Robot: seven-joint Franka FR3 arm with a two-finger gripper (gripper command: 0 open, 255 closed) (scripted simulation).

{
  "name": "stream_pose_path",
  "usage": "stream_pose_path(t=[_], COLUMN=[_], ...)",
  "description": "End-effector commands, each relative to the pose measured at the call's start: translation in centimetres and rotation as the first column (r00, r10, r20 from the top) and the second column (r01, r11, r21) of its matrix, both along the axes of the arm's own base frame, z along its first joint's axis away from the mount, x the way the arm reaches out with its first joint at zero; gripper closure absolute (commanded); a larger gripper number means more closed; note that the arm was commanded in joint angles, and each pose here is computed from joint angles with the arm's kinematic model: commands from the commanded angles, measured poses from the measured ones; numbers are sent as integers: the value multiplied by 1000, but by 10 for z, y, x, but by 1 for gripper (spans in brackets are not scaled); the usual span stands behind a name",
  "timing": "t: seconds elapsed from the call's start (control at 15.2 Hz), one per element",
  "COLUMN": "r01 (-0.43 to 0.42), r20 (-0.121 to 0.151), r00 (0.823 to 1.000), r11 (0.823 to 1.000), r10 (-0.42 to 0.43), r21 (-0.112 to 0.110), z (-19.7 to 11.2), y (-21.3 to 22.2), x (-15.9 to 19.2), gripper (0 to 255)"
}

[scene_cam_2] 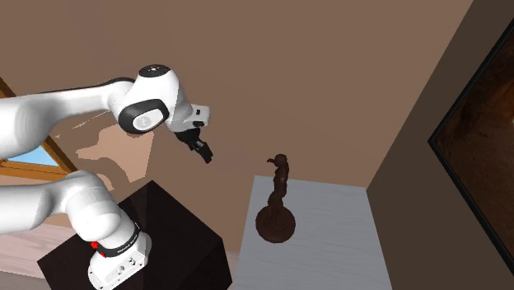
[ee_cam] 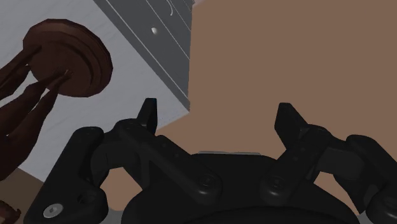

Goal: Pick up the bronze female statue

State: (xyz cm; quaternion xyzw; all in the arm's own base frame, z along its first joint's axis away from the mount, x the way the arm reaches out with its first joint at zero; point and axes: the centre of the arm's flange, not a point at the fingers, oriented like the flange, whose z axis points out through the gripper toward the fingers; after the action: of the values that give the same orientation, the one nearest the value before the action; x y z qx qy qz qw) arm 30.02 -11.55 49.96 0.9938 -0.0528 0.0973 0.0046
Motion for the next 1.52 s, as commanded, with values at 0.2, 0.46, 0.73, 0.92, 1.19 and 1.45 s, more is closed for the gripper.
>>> stream_pose_path(t=[0.2,0.46,0.73,0.92,1.19,1.45], r01=[29,52,76,94,118,142], r20=[61,108,155,189,236,281], r00=[998,993,985,978,966,951], r11=[1000,999,997,995,993,990], r10=[-28,-51,-73,-89,-110,-131], r21=[-9,-13,-16,-18,-19,-19], z=[-28,-53,-77,-96,-120,-144], y=[-55,-100,-145,-179,-225,-271], x=[0,0,1,1,2,2], gripper=[0,0,0,0,0,0])
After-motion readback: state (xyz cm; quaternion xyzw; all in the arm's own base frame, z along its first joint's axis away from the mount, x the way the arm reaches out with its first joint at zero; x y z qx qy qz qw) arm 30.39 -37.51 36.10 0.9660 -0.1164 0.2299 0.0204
